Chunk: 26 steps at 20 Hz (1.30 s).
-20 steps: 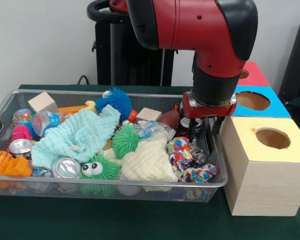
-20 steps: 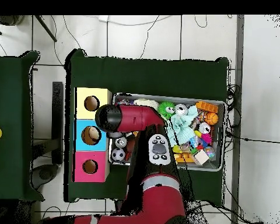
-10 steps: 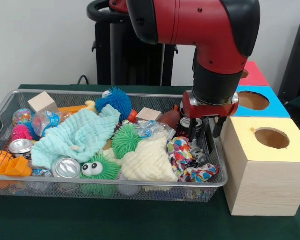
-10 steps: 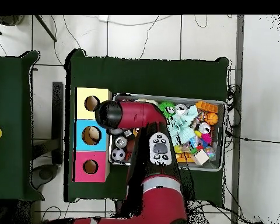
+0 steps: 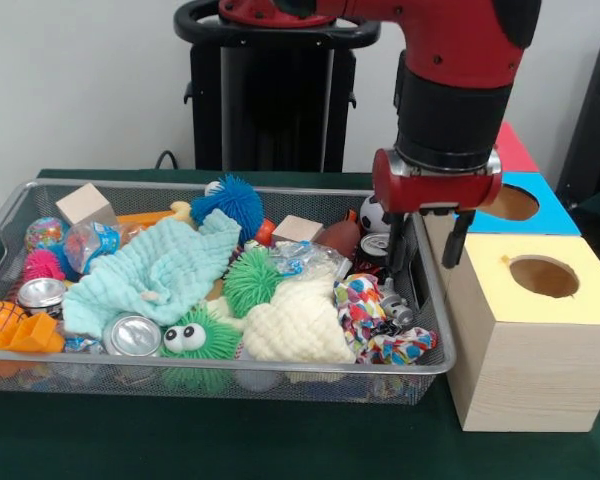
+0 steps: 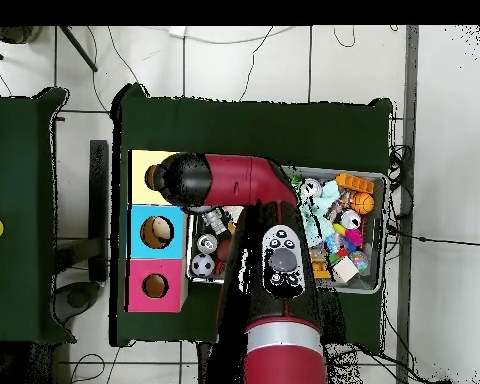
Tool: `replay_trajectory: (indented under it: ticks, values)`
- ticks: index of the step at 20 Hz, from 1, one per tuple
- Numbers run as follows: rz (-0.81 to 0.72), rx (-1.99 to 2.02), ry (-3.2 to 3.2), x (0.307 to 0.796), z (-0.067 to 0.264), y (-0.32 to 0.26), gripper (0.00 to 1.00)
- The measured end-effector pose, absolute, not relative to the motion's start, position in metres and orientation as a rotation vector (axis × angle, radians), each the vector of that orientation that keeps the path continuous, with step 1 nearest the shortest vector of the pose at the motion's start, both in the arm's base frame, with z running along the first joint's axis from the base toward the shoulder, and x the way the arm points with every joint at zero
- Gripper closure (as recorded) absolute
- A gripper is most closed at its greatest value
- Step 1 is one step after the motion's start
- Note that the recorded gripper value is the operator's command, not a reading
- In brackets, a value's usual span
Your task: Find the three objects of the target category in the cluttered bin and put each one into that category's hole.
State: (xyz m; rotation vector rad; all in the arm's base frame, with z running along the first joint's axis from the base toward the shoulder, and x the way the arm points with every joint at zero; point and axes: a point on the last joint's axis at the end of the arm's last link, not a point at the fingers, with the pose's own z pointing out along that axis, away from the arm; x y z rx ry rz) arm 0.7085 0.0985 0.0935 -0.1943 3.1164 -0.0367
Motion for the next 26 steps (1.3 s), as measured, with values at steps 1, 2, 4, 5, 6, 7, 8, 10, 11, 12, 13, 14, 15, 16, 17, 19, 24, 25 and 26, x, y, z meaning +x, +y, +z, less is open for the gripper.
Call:
replay_trajectory:
  ticks: [1, 2, 4, 5, 6, 7, 8, 10, 11, 12, 13, 14, 15, 16, 17, 19, 24, 25, 26]
  values:
    - [-0.038, -0.192, 3.107, 0.712, 0.1, 0.098, 0.0]
    - [-0.039, -0.189, 3.097, 0.715, 0.106, 0.098, 0.0]
    - [-0.042, -0.185, 3.077, 0.722, 0.118, 0.097, 0.0]
    - [-0.043, -0.182, 3.067, 0.725, 0.124, 0.097, 0.0]
    - [-0.043, -0.179, 3.057, 0.728, 0.129, 0.097, 0.0]
    - [-0.042, -0.176, 3.048, 0.731, 0.133, 0.097, 0.0]
    - [-0.041, -0.173, 3.043, 0.733, 0.136, 0.097, 0.0]
    - [-0.036, -0.165, 3.036, 0.736, 0.139, 0.097, 0.0]
    - [-0.035, -0.163, 3.035, 0.737, 0.139, 0.097, 0.0]
    - [-0.033, -0.159, 3.034, 0.738, 0.139, 0.096, 0.0]
    - [-0.03, -0.155, 3.035, 0.739, 0.137, 0.095, 0.0]
    - [-0.028, -0.149, 3.035, 0.74, 0.135, 0.093, 0.0]
    - [-0.022, -0.135, 3.036, 0.742, 0.127, 0.087, 0.0]
    - [-0.019, -0.128, 3.034, 0.744, 0.123, 0.084, 0.0]
    - [-0.015, -0.119, 3.033, 0.745, 0.119, 0.081, 0.0]
    - [0.006, -0.082, 3.043, 0.749, 0.102, 0.068, 0.0]
    - [0.031, -0.03, 3.068, 0.754, 0.07, 0.048, 0.0]
    - [0.033, -0.024, 3.073, 0.753, 0.065, 0.045, 0.0]
    - [0.037, -0.016, 3.084, 0.752, 0.054, 0.042, 0.0]
